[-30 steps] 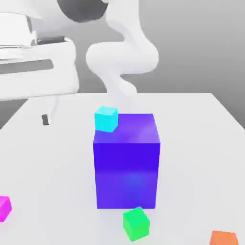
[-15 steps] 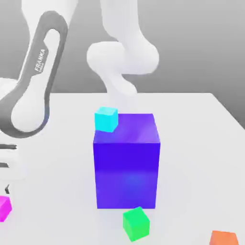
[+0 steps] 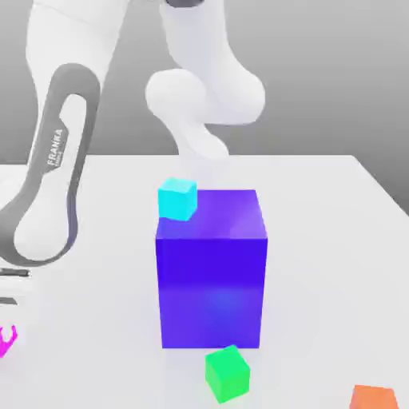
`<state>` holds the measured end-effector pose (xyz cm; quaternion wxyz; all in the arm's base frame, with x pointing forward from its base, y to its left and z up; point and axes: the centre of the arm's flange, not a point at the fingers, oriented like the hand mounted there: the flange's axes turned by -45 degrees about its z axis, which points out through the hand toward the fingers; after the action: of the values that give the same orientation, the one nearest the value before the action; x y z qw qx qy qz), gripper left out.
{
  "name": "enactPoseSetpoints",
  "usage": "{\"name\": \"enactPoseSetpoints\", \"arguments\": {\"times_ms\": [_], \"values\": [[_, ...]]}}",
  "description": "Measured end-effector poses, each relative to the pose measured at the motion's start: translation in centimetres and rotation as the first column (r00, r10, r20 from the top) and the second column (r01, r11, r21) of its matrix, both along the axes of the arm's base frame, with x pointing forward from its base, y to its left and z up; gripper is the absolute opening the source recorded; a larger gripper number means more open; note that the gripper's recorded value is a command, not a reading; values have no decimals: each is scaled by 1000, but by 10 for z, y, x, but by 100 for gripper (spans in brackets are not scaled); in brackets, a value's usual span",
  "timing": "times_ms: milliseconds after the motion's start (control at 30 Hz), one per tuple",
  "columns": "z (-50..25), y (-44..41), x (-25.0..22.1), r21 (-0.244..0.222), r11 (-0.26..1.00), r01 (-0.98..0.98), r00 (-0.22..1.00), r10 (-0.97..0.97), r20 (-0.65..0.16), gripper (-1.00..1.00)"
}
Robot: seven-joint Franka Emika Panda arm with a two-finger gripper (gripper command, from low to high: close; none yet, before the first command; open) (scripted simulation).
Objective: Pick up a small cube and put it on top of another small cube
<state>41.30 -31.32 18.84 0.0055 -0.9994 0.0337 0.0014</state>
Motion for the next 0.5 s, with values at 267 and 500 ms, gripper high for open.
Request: {"name": "enactPoseSetpoints", "arguments": {"times_ms": [267, 500], "values": [[30, 200, 49, 25, 948, -319, 948, 319, -5, -100], [1, 342, 40, -9, 840, -543, 840, 543, 1, -100]]}}
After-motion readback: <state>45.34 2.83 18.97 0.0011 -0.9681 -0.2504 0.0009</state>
